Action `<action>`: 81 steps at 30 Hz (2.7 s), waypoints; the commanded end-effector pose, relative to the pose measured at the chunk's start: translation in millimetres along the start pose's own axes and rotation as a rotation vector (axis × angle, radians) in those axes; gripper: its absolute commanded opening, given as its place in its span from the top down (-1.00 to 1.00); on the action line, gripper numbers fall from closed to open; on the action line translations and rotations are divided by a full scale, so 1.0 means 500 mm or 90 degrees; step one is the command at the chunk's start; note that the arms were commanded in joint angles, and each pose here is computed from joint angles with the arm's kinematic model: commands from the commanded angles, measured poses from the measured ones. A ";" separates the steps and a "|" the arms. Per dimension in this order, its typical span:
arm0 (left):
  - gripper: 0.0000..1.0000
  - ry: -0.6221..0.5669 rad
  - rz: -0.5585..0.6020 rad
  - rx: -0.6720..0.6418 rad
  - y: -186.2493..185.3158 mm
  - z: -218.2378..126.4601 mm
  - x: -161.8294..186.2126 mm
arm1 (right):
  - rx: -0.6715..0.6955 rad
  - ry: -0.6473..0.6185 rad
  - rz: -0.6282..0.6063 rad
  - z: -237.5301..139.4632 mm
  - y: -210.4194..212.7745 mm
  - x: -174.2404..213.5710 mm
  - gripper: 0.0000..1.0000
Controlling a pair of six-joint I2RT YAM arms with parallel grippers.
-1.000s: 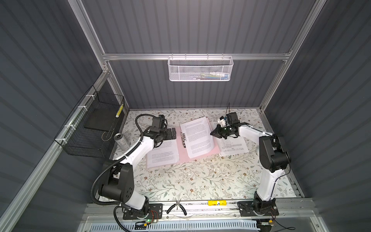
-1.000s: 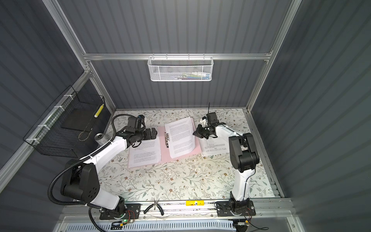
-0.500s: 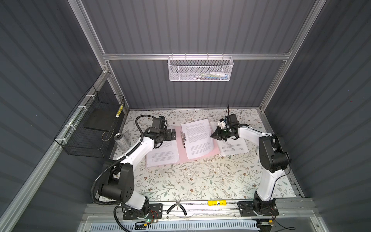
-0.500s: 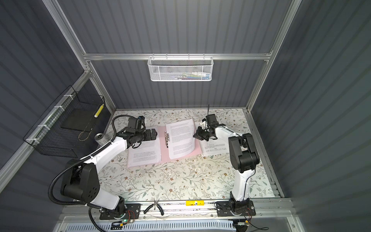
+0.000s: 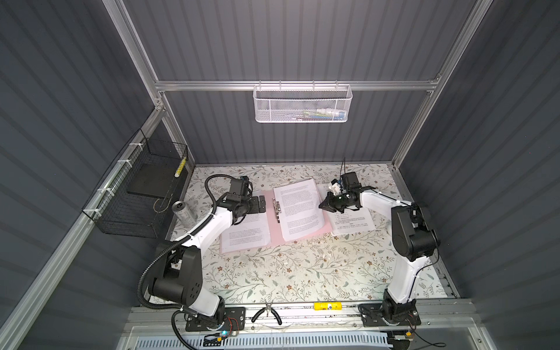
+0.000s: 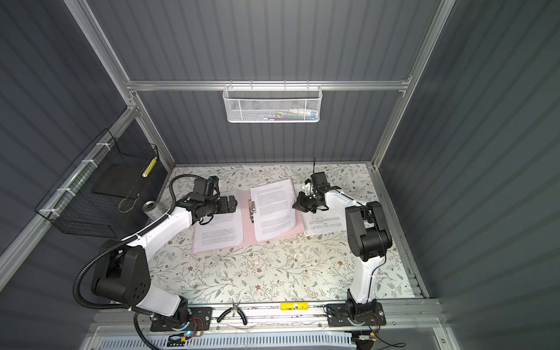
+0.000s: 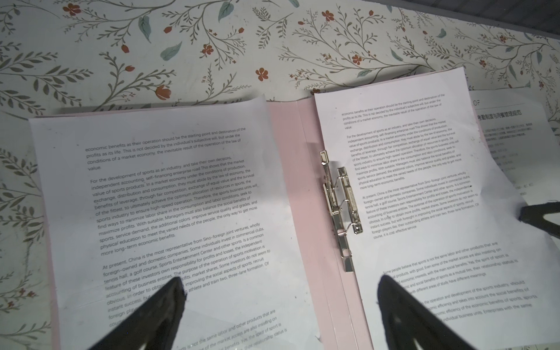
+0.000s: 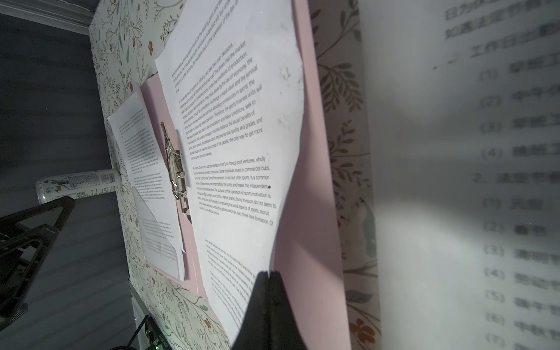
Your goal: Put the files into the folder
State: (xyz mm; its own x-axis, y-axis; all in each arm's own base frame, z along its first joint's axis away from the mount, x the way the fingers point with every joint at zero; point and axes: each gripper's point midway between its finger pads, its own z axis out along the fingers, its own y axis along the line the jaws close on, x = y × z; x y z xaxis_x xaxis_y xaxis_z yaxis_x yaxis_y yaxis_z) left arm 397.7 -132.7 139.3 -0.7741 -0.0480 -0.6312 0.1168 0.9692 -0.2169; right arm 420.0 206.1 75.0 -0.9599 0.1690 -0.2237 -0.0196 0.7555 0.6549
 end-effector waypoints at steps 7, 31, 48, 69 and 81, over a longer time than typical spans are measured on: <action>-0.99 0.007 0.002 -0.006 0.009 -0.006 0.012 | -0.005 -0.009 -0.019 -0.012 0.022 -0.020 1.00; -0.99 -0.003 -0.025 0.078 -0.037 0.028 -0.001 | 0.037 -0.163 0.035 -0.256 -0.118 -0.144 0.07; -0.99 0.041 0.009 0.159 -0.164 0.112 0.017 | 0.039 -0.170 0.090 -0.246 -0.209 -0.141 0.13; -0.99 0.071 0.077 0.269 -0.330 0.117 0.022 | 0.064 -0.013 0.156 -0.213 -0.394 -0.175 0.02; -0.99 0.083 0.141 0.374 -0.576 0.138 -0.006 | 0.065 0.008 0.168 -0.193 -0.412 -0.163 0.02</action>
State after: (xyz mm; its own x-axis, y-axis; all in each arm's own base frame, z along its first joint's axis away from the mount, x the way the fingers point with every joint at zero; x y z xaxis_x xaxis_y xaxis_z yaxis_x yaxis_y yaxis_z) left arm 419.8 -405.9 157.6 -0.7332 0.1668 -0.6592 0.5668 0.6855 -0.4570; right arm 476.4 -27.4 30.8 -0.9256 0.3731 -0.0634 0.2632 0.7550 0.6006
